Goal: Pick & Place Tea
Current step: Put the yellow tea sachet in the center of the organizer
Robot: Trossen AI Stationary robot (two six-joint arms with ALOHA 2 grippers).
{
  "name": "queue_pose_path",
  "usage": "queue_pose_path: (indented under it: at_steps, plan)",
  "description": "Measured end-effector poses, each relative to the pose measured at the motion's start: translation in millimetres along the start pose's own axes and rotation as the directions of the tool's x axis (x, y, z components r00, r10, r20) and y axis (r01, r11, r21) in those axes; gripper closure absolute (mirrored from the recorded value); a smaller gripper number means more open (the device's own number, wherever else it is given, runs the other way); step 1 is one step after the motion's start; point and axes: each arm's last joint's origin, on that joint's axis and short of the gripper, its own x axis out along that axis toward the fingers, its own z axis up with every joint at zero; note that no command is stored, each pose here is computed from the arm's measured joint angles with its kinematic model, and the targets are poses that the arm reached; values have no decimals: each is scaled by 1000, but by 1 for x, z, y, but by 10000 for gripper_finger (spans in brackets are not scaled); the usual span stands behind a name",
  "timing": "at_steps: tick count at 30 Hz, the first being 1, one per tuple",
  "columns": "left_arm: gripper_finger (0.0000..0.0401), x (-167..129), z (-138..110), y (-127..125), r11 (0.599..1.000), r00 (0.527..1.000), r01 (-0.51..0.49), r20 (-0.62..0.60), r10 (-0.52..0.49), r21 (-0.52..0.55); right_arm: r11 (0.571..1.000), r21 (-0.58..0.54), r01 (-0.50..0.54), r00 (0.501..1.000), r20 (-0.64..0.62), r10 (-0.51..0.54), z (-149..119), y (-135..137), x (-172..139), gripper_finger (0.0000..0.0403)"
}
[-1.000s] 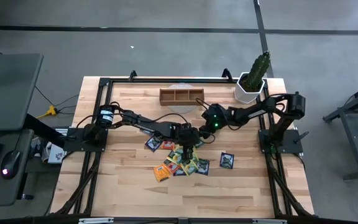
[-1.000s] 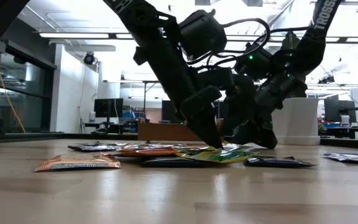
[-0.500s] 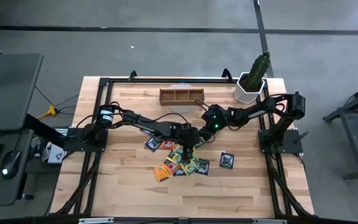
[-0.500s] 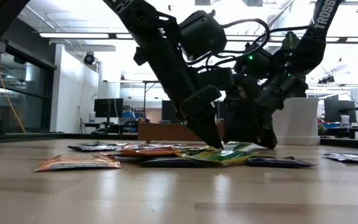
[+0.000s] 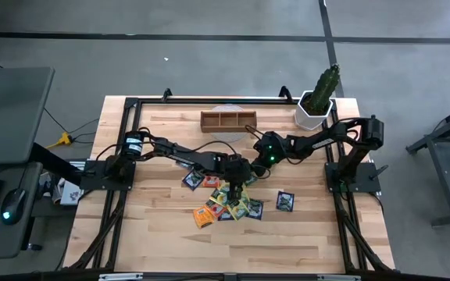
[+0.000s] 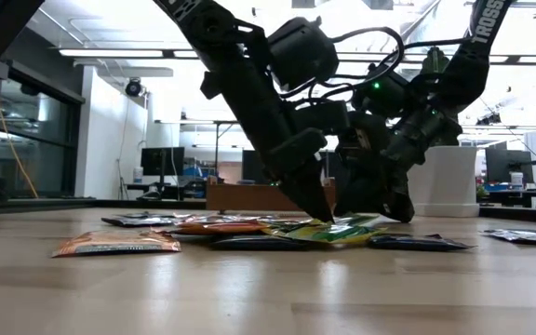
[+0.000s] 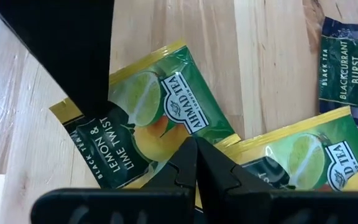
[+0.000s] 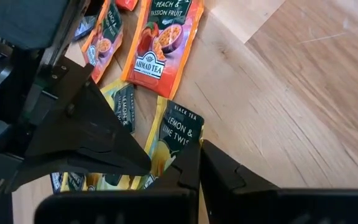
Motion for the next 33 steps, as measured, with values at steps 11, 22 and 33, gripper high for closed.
queue_pose_path:
  at_steps: [11, 22, 33]
  plan:
    - [387, -35, 3, 13, 998, 998, -21, -50, 24, 60, 998, -14, 59, 998, 21, -58, 0, -1, -3, 402]
    - [377, -104, 23, 18, 993, 994, -94, 63, 89, 77, 998, -45, 50, 998, 50, -47, 3, 4, -10, 403]
    - [377, -172, -5, 51, 973, 954, -221, 189, 231, -72, 968, -231, 101, 944, 329, -20, 25, 35, -54, 403]
